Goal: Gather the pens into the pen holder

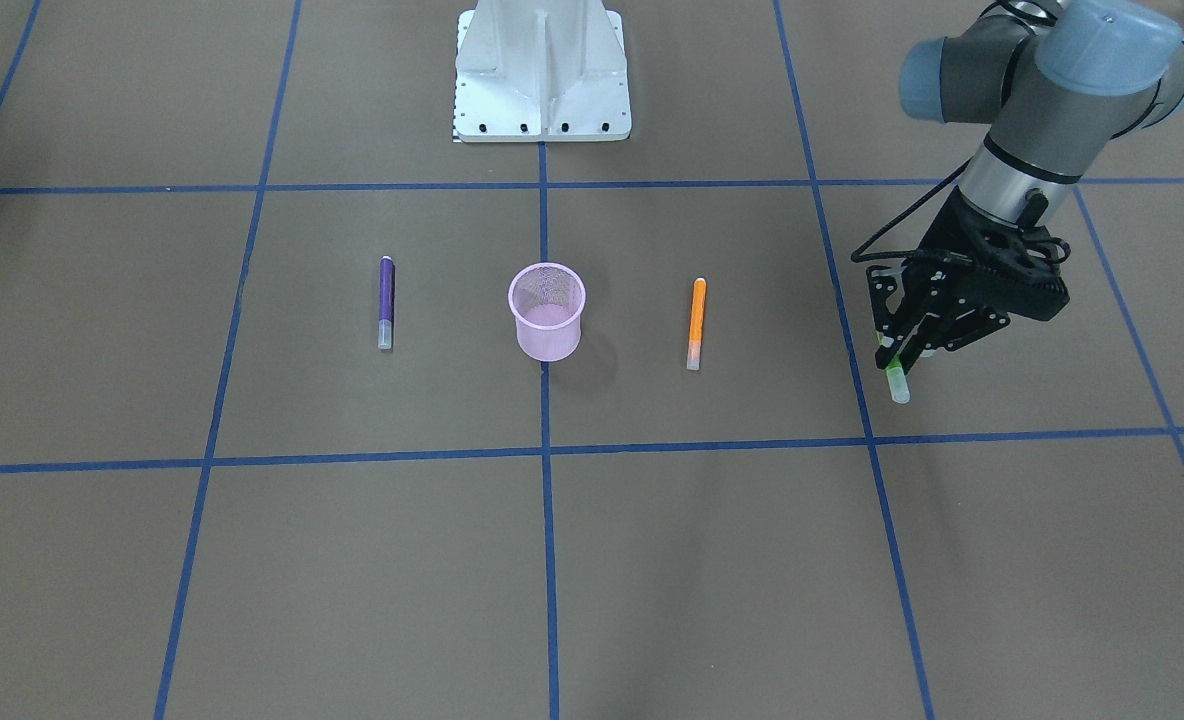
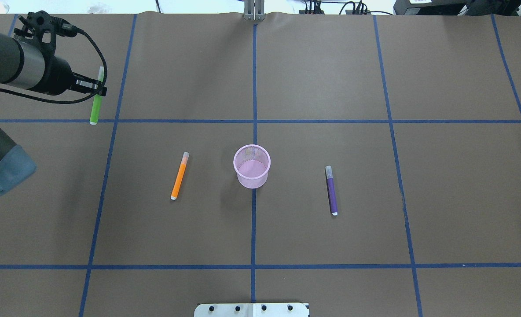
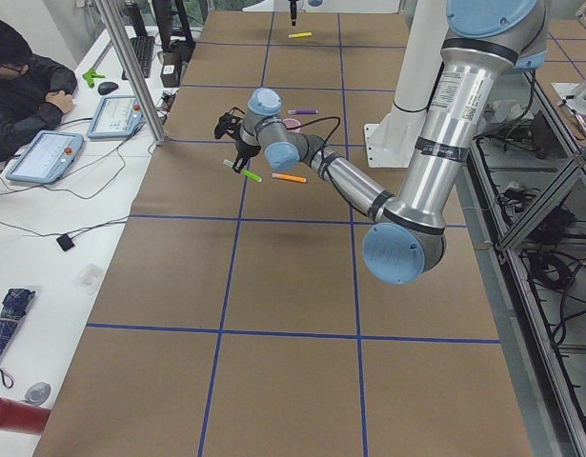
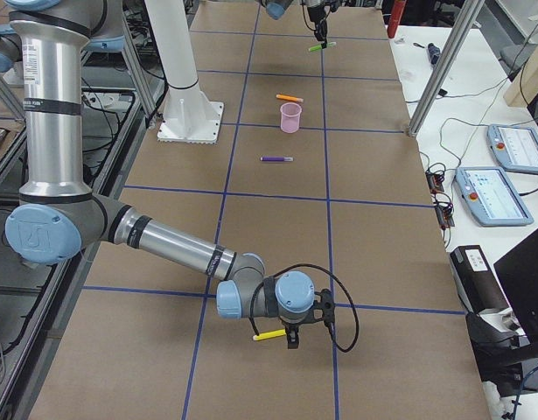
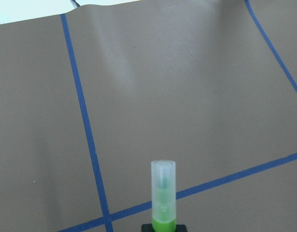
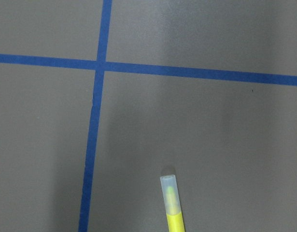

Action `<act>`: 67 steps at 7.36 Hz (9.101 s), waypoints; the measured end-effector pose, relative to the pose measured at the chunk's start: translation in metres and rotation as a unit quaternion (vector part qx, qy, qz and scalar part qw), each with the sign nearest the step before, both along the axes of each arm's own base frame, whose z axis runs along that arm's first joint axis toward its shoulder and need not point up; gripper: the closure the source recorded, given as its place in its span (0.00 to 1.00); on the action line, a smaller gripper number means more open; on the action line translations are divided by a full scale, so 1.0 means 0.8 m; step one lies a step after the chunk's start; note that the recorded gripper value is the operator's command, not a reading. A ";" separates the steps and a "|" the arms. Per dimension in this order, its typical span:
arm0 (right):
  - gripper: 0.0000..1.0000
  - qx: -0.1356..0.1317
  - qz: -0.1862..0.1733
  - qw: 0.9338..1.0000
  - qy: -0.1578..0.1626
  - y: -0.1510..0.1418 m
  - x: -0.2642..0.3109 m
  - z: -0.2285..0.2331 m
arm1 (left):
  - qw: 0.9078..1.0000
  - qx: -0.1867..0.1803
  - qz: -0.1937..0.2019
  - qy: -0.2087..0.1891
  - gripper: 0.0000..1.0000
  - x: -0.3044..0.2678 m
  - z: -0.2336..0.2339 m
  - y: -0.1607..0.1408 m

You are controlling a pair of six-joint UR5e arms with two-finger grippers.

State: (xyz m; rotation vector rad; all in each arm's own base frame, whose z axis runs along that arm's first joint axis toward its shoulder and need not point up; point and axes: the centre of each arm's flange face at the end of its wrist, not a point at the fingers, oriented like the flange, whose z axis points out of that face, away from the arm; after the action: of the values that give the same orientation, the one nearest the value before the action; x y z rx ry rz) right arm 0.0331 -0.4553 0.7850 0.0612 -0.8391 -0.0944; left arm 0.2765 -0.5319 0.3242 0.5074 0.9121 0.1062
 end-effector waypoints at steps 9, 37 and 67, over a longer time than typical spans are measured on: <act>0.21 0.006 -0.056 0.998 0.021 -0.015 -0.037 0.044 | 1.000 0.000 0.000 -0.002 1.00 0.007 -0.002 -0.010; 1.00 0.042 -0.050 0.998 0.011 -0.059 -0.057 -0.019 | 0.982 0.121 -0.096 0.105 1.00 0.047 -0.093 0.016; 1.00 0.259 0.077 0.956 -0.119 -0.174 -0.140 -0.519 | 0.993 -0.036 0.023 0.114 0.30 0.195 -0.181 0.114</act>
State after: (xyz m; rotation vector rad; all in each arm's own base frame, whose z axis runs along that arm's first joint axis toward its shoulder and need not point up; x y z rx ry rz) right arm -0.0790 -0.5942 0.3699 0.6409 -1.0294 -0.1605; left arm 0.4326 -0.4404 0.1792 0.4373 1.1481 0.0568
